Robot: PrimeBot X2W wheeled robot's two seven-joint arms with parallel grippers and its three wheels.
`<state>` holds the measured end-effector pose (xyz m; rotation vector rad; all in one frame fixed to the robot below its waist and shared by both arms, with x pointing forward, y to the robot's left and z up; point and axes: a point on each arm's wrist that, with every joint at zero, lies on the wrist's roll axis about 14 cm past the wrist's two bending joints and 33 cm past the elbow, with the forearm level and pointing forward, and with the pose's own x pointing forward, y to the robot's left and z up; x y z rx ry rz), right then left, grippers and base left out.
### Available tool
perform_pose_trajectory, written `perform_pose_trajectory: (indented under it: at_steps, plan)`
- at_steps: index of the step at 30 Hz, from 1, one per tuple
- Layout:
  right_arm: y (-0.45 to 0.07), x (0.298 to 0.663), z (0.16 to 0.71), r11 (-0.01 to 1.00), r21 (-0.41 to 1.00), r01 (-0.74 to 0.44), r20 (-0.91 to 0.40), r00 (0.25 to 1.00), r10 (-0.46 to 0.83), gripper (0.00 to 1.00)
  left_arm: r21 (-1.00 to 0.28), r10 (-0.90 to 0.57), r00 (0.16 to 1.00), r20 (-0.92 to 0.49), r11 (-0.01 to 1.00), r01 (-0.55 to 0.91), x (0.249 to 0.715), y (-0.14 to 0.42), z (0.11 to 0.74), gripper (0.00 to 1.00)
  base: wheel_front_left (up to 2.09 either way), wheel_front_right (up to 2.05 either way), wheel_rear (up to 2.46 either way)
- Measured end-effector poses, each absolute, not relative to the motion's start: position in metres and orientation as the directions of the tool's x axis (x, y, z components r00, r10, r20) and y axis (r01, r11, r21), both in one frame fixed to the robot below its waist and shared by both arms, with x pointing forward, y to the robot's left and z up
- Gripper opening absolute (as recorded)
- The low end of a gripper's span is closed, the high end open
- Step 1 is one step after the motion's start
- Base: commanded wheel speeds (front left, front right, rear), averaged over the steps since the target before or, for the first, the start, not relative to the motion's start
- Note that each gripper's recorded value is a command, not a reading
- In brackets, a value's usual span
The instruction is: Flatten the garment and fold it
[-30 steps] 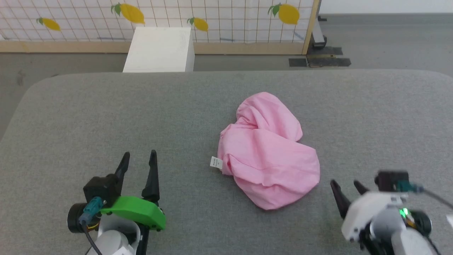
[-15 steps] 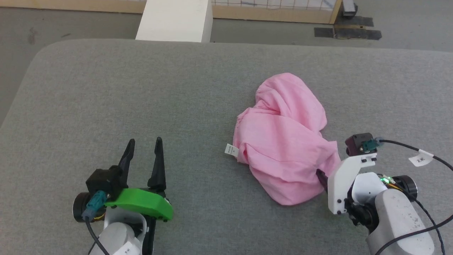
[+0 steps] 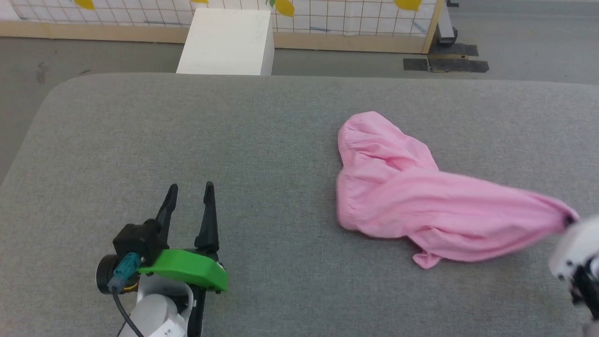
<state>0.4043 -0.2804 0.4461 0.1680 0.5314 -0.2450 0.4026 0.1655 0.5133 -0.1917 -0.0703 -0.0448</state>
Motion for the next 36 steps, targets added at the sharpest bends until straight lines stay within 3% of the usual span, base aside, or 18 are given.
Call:
perform_pose_trajectory:
  at_steps: [3, 5, 7, 13, 19, 21, 22, 24, 36]
  plan:
    - [-0.306, 0.363, 0.416, 0.935, 0.041, 0.353, -0.629, 0.736, -0.25, 0.0, -0.191, -0.045, 0.996, 0.077, 0.98, 0.059, 0.403, 0.164, 0.514, 1.0, 0.0, 0.0, 0.0]
    - [-0.303, 0.344, 0.395, 0.929, 0.056, 0.365, -0.692, 0.685, -0.228, 0.0, -0.192, -0.054, 0.996, 0.065, 0.979, 0.065, 0.402, 0.161, 0.509, 1.0, 0.0, 0.0, 0.0]
    - [-0.3, 0.34, 0.391, 0.923, 0.086, 0.374, -0.693, 0.688, -0.214, 1.0, -0.192, -0.067, 0.997, 0.049, 0.978, 0.075, 0.403, 0.156, 0.504, 1.0, 0.0, 0.0, 0.0]
    - [-0.312, 0.359, 0.431, 0.904, 0.173, 0.39, -0.493, 0.829, -0.263, 1.0, -0.236, -0.112, 0.993, 0.03, 0.965, 0.116, 0.406, 0.137, 0.503, 1.0, 0.0, 0.0, 0.0]
    - [-0.324, 0.359, 0.468, 0.891, 0.229, 0.393, -0.327, 0.893, -0.31, 1.0, -0.348, -0.282, 0.959, 0.004, 0.899, 0.266, 0.419, 0.076, 0.522, 1.0, 0.0, 0.0, 0.0]
    - [-0.321, 0.355, 0.468, 0.889, 0.244, 0.387, -0.315, 0.899, -0.305, 1.0, -0.358, -0.416, 0.905, -0.091, 0.861, 0.36, 0.417, 0.038, 0.514, 1.0, 0.0, 0.0, 0.0]
    - [-0.322, 0.344, 0.462, 0.879, 0.265, 0.397, -0.317, 0.897, -0.309, 1.0, -0.37, -0.599, 0.717, -0.357, 0.795, 0.48, 0.394, -0.026, 0.472, 1.0, 0.0, 0.0, 0.0]
    - [-0.324, 0.339, 0.458, 0.873, 0.268, 0.407, -0.324, 0.892, -0.316, 1.0, -0.347, -0.617, 0.64, -0.458, 0.787, 0.511, 0.388, -0.038, 0.453, 1.0, 0.0, 0.0, 0.0]
    - [-0.338, 0.32, 0.435, 0.845, 0.243, 0.477, -0.374, 0.849, -0.372, 1.0, -0.294, -0.579, 0.529, -0.62, 0.797, 0.527, 0.396, -0.045, 0.396, 1.0, 0.0, 0.0, 0.0]
